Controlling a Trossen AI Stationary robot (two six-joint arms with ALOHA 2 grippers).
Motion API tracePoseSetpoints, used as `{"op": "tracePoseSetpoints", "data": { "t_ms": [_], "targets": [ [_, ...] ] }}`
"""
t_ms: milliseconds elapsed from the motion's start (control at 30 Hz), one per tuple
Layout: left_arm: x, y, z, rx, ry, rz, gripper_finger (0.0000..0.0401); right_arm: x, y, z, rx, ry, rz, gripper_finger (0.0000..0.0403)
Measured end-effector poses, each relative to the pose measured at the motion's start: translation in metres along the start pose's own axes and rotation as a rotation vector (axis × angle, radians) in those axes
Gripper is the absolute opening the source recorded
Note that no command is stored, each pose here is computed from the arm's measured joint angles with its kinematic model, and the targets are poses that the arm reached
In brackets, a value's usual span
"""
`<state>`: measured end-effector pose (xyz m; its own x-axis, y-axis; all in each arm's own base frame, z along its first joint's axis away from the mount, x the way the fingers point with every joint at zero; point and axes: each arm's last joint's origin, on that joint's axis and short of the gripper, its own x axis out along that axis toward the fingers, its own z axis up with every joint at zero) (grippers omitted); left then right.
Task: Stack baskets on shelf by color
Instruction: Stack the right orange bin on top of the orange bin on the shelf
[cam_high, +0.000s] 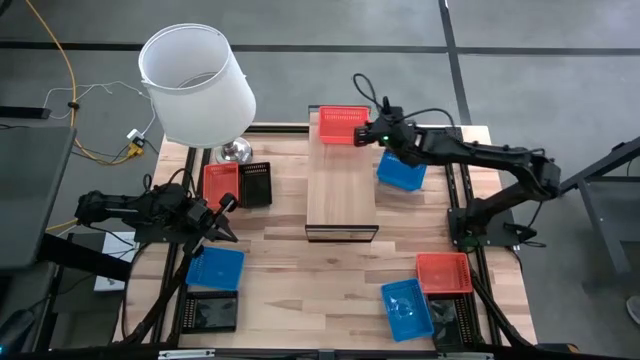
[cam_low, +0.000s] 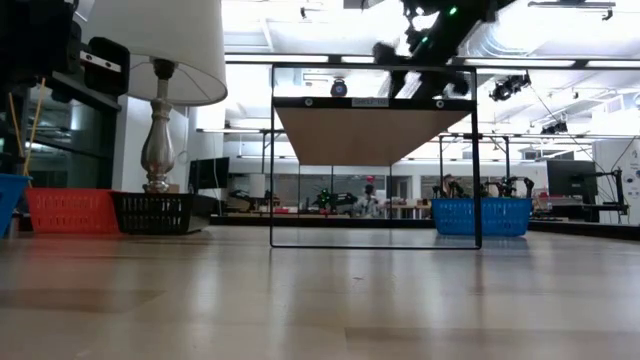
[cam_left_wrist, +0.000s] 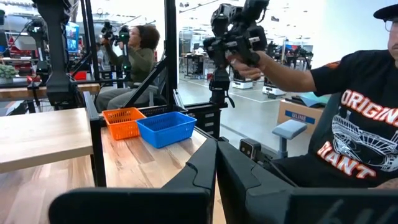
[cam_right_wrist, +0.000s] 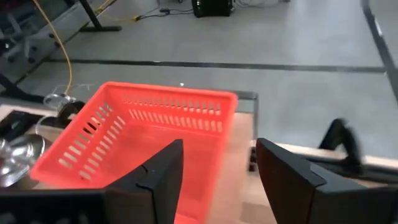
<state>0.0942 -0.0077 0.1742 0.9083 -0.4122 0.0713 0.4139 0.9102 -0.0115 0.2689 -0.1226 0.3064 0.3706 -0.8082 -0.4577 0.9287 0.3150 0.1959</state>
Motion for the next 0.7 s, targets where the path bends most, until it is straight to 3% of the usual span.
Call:
{"op": "tracePoseSetpoints", "data": {
  "t_ms": [200,400,533,700],
  "targets": [
    [0.000,0.000,0.000,0.000,0.000,0.000,0.0001,-0.040,-0.026,0.007,-0.178,0.082,-0.004,0.0190],
    [0.000,0.000,0.000,0.000,0.000,0.000,0.0001,-0.078,-0.046,-0.016,-0.355,0.312,-0.030,0.0190],
    [0.000,0.000,0.000,0.000,0.000,0.000,0.0001,-0.105,-0.053,-0.031,-0.385,0.480,0.031,0.0190],
    [0.000,0.000,0.000,0.000,0.000,0.000,0.0001,-0.140,-0.055,-0.049,-0.332,0.711,0.148,0.0190]
  ]
}}
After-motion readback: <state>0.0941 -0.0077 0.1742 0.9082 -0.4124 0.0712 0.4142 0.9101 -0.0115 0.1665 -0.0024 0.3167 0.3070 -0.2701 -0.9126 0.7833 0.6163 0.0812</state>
